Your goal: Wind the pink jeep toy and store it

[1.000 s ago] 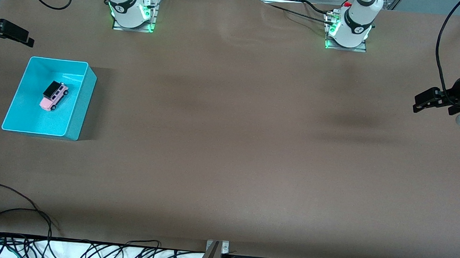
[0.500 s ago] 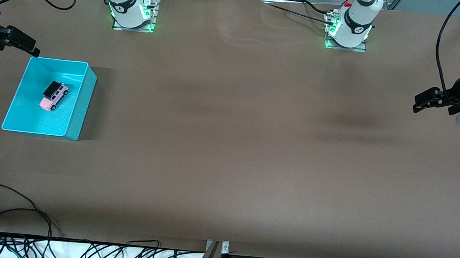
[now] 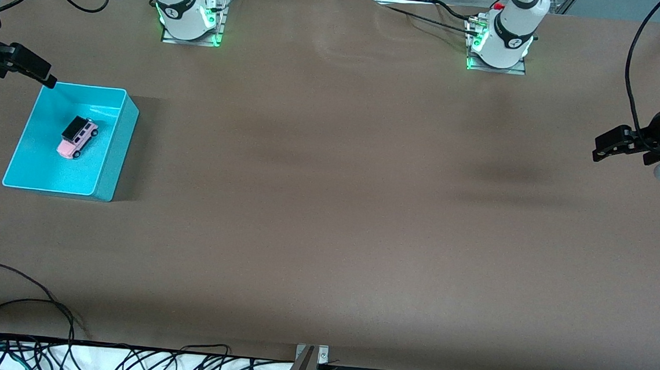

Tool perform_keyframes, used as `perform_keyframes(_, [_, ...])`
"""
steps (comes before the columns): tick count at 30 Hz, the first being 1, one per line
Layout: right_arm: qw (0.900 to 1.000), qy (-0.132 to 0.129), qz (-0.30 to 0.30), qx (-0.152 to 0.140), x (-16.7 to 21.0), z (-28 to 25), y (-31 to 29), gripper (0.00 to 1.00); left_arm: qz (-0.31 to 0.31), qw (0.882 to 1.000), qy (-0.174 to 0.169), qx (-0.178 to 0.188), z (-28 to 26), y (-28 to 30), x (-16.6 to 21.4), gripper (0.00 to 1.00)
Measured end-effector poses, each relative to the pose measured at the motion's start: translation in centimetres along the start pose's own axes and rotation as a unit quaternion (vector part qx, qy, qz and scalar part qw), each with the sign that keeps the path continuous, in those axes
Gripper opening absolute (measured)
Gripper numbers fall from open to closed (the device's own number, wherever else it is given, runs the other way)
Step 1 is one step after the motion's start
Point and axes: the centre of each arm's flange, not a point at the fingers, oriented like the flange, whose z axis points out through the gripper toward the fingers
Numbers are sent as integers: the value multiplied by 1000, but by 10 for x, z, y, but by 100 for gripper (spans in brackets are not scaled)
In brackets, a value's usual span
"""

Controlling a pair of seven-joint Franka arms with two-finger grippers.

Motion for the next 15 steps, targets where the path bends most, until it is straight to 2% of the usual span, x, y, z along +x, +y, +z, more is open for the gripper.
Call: perform_keyframes(15, [1000, -15, -9, 0, -6, -1, 11, 100, 0, 1000, 0, 0, 0, 0, 0, 100])
